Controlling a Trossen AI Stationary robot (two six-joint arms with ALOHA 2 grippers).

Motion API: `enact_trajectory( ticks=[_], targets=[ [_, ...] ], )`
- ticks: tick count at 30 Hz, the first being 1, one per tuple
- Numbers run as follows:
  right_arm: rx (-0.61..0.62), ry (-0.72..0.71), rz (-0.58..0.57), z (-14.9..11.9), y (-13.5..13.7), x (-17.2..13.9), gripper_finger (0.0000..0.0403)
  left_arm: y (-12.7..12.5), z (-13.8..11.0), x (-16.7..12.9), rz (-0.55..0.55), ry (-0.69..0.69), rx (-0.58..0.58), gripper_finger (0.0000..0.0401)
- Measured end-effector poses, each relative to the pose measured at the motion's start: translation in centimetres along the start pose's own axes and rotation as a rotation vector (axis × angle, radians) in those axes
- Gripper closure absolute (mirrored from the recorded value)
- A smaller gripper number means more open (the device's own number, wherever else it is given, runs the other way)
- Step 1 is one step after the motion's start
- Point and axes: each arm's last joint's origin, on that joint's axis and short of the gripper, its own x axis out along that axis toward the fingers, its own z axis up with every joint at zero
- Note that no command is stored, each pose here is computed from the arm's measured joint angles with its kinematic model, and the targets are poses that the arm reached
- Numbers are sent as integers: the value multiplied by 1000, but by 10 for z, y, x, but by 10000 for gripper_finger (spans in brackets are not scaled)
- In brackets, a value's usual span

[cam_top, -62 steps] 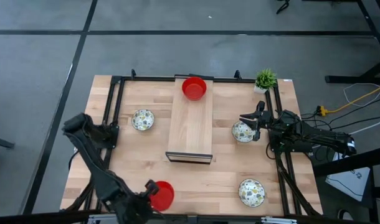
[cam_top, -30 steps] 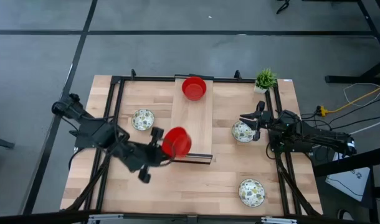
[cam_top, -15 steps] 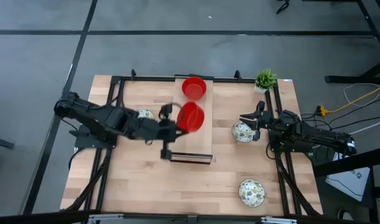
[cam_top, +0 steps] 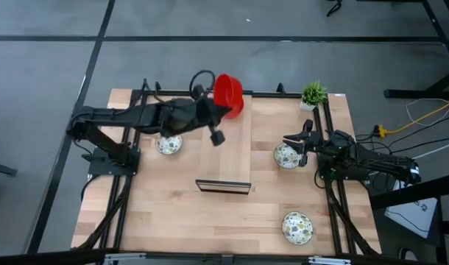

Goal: Pick & Place Mini bowls
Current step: Stack the red bowl on top of the red bowls on the shelf

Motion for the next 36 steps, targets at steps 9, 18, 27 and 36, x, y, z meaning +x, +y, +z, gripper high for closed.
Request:
enact_trajectory(
  ticks=[9, 18, 27, 36],
  targets=[
    [0, 0, 0, 0, 0, 0, 328, 11, -14, 62, 44, 46, 77, 398],
    [0, 0, 0, 0, 0, 0, 328, 19, -2, 108, 53, 200, 107, 398],
    [0, 0, 0, 0, 0, 0, 328, 42, 22, 118, 118, 325, -17, 398],
    [0, 0, 0, 0, 0, 0, 328, 55, -1, 120, 109, 536, -96, 398]
  ],
)
